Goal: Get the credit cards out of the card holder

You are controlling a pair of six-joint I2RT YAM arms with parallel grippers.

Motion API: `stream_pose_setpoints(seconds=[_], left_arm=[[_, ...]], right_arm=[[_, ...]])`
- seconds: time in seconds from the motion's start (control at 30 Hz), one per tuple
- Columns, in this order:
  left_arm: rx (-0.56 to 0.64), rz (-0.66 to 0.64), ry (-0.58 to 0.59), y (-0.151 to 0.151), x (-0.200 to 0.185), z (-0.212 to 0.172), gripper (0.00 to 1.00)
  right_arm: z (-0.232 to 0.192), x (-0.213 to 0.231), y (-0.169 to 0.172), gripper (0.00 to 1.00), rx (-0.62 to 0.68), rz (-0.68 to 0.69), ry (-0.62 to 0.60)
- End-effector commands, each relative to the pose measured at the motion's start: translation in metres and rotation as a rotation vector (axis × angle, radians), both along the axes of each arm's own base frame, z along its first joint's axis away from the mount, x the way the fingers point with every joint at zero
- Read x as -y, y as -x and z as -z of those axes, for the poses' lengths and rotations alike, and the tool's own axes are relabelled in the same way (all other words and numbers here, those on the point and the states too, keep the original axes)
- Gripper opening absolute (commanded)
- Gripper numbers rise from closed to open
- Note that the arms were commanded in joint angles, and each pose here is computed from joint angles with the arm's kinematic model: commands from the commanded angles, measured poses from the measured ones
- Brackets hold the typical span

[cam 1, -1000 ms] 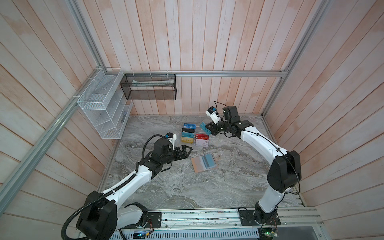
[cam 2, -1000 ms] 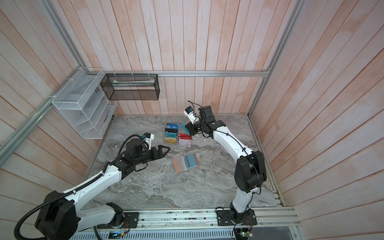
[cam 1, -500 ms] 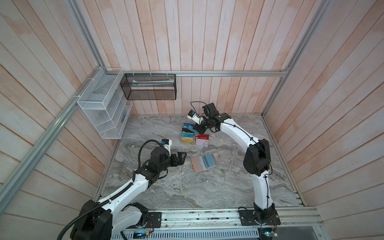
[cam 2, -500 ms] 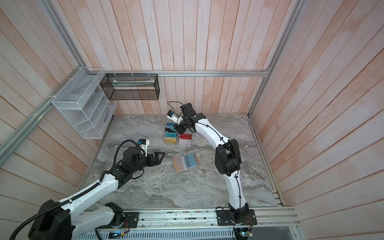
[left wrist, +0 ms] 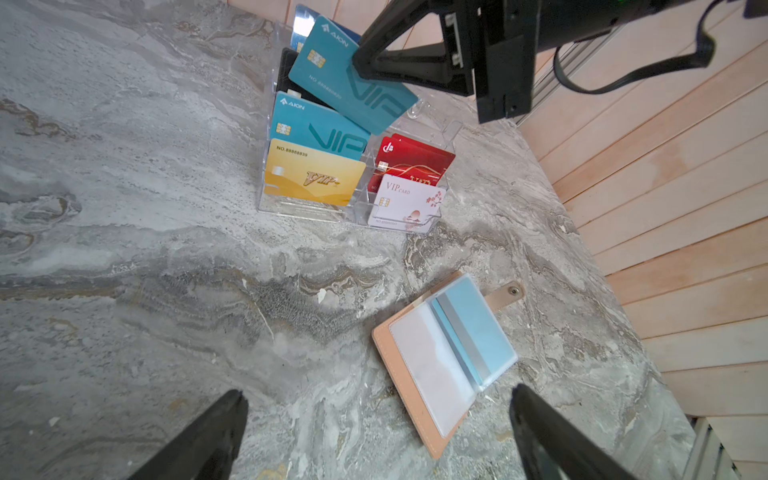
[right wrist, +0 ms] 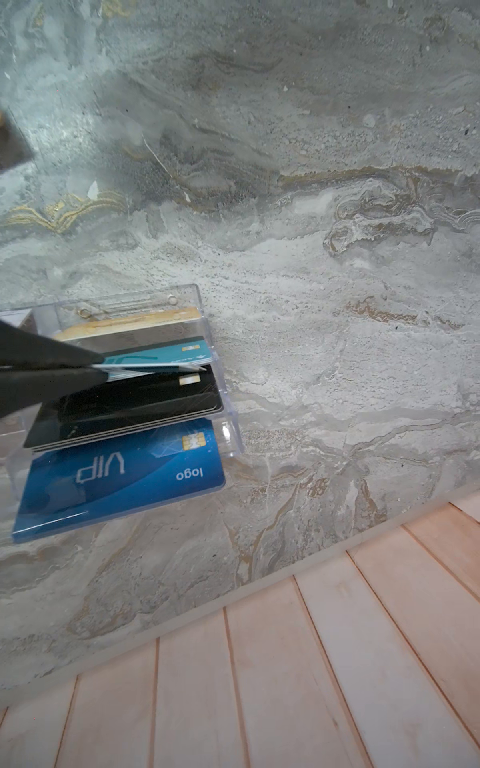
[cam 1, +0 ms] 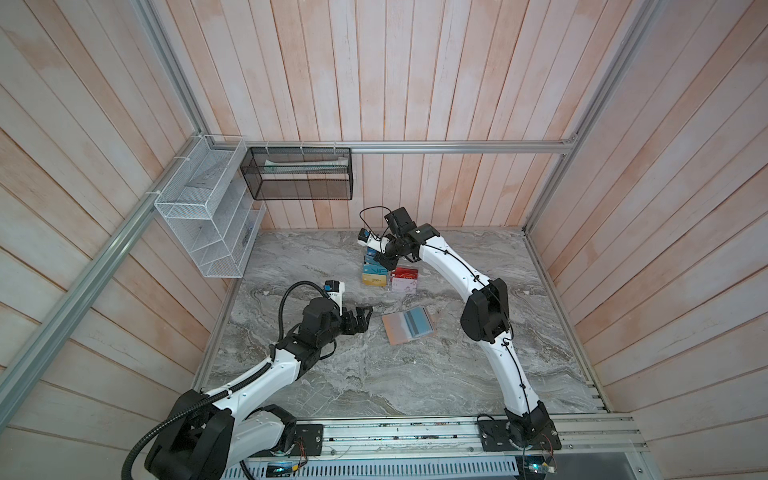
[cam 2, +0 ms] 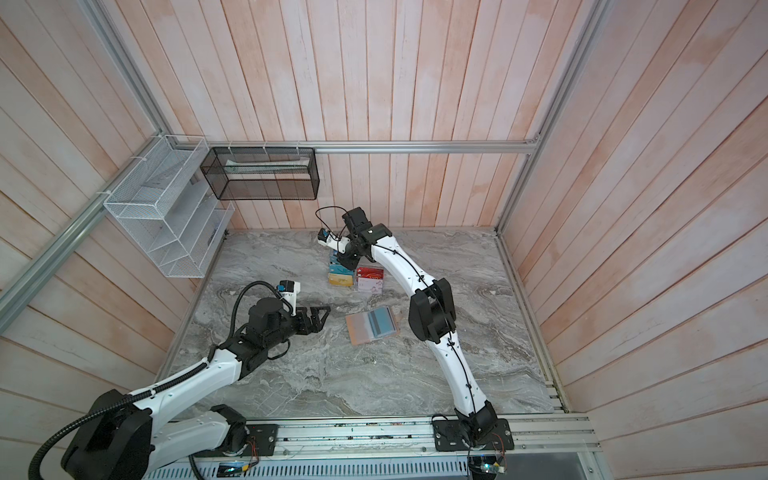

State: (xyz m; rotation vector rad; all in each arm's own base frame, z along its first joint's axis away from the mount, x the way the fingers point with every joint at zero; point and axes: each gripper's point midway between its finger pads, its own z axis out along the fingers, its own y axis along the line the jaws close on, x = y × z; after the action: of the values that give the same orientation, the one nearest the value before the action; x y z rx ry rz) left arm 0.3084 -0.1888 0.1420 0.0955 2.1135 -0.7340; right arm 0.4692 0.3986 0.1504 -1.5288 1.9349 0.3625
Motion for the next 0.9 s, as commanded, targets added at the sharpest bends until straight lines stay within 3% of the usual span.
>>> stream_pose_setpoints(seconds=[0.0, 0.87], left_arm=[[0.058, -0.005, -0.009, -0.006, -0.001, -0.003, 1.00], [0.009, -0.045, 0.019, -0.012, -0.009, 0.013, 1.00]], right_arm=[[0.008, -0.007, 0.008, 0.00, -0.012, -0.036, 0.010], [0.049, -0.010, 0.009, 0.00, 0.012, -0.106, 0.096]])
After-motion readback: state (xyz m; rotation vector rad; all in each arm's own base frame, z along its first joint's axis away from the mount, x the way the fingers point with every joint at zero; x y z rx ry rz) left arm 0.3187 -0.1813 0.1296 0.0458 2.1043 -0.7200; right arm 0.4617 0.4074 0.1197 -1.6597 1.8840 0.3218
